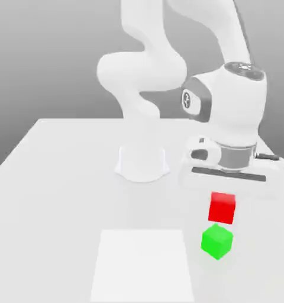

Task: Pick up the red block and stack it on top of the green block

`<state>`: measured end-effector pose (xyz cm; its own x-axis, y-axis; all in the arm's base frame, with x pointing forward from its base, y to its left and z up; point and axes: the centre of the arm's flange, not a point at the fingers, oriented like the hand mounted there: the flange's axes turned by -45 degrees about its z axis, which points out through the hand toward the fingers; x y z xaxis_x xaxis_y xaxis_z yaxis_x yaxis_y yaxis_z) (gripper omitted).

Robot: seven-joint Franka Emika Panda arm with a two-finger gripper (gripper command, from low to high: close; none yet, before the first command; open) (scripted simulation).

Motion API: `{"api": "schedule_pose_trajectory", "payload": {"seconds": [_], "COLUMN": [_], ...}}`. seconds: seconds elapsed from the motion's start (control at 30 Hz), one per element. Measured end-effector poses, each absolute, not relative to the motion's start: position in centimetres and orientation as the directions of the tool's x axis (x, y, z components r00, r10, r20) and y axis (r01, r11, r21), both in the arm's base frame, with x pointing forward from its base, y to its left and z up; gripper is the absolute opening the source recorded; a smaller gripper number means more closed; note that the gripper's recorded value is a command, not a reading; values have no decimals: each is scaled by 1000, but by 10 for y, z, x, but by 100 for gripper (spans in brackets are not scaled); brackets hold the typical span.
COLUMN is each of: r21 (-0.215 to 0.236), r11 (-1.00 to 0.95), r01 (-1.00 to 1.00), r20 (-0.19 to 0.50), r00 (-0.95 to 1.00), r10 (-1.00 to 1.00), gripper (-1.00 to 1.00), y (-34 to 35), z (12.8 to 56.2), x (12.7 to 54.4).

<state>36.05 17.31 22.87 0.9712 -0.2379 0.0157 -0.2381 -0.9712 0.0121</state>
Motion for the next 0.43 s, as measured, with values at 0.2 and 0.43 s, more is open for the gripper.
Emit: {"api": "schedule_pose_trajectory", "payload": {"seconds": [0.2, 0.43], "r21": [9, 1], "r11": [-972, -974], "r01": [-236, -229], "r20": [15, 4], "r00": [972, 974], "r10": [-236, -229], "gripper": [-100, 100], "y": [174, 175], "z": [206, 182], "x": [359, 352]}}
